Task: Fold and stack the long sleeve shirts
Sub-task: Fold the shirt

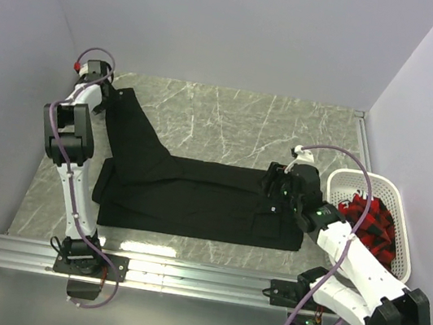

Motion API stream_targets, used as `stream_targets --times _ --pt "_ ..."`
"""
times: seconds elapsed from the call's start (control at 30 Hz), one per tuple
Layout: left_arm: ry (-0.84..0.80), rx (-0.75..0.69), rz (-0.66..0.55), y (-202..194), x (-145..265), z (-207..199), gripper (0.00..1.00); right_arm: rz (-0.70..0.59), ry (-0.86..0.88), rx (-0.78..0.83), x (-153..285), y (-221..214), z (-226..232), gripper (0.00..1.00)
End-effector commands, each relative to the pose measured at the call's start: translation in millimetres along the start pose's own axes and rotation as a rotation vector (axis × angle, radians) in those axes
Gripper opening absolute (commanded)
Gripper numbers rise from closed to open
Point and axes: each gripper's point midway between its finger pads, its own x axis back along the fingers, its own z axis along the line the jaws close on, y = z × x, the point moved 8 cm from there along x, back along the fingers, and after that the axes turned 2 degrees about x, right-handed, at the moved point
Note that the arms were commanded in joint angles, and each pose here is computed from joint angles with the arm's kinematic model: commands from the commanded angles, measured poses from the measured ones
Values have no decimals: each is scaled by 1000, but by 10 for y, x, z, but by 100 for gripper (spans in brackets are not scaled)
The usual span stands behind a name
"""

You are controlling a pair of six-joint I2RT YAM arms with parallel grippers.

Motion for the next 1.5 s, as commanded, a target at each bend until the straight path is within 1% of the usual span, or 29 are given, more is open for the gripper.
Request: stream_targets --times 0.0,0.07,0.23,0.33,0.43,0.47,0.53,0.57,0.6,0.63,0.7,0.77,0.8,0.87,0.97,1.0,1.07,1.1,1.13,1.17,1.2,1.23,1.27,1.3,1.33,1.37,1.4,1.43,1.47 --pt "41 3 150 -294 -57 65 63 -41 16 11 48 30 8 70" --pt "59 -22 168 -376 -36 51 60 -39 18 12 48 16 5 70" --pt "114 -124 196 -595 6 -51 58 -45 26 8 59 12 8 70" --pt "162 -163 213 -689 14 -40 57 -49 28 7 71 18 10 69" --pt "225 -201 219 -764 37 -16 51 -48 27 8 74 2 3 69" --pt "238 -210 218 -777 37 -7 46 -48 27 8 75 -2 3 69" --pt "247 -230 222 -815 27 -2 40 -49 28 7 73 -9 -2 69" --pt "245 -234 226 -822 24 -1 34 -46 27 7 67 -12 -5 69" --pt "245 -242 233 -838 18 0 31 -43 27 8 68 -19 -4 69" --pt "242 -247 228 -821 23 -8 20 -41 28 8 66 -21 -3 69" --pt "215 -255 194 -744 68 -62 13 -39 30 8 65 -28 -3 68" --pt "176 -265 175 -685 137 -117 3 -33 28 7 62 -41 -7 68" --pt "158 -261 152 -600 222 -163 0 -33 28 7 64 -38 -6 68" --pt "130 -263 130 -496 354 -256 0 -30 30 4 78 -29 1 68" --pt "64 -268 72 -326 675 -421 0 -51 40 -1 126 22 24 68" --pt "24 -262 32 -206 900 -497 1 -56 42 -2 142 34 27 68" --pt "-26 -258 7 -174 1117 -538 0 -82 52 3 191 83 36 67" --pt "-105 -278 -34 -175 1462 -708 1 -89 59 3 211 96 47 67" --pt "-121 -296 -28 -264 1549 -679 0 -97 61 6 229 124 51 67" --pt "-153 -305 -48 -277 1686 -707 1 -100 65 8 240 131 58 67" --pt "-237 -326 -104 -251 2025 -809 0 -112 72 5 265 162 69 67" --pt "-256 -354 -93 -383 2093 -766 0 -124 80 3 291 196 85 67" --pt "-288 -370 -106 -433 2225 -773 0 -130 85 -1 307 212 93 67" --pt "-387 -389 -142 -460 2554 -841 0 -149 99 0 350 252 111 67" --pt "-409 -417 -121 -615 2603 -778 1 -161 106 -1 371 276 121 67" --pt "-445 -430 -124 -678 2727 -766 0 -171 113 1 394 297 130 67" --pt "-539 -449 -137 -754 3027 -787 0 -186 118 6 426 328 137 67" --pt "-557 -474 -113 -894 3077 -718 1 -198 123 20 457 370 150 67" --pt "-612 -471 -136 -903 3306 -657 1 -207 128 27 482 401 160 67"
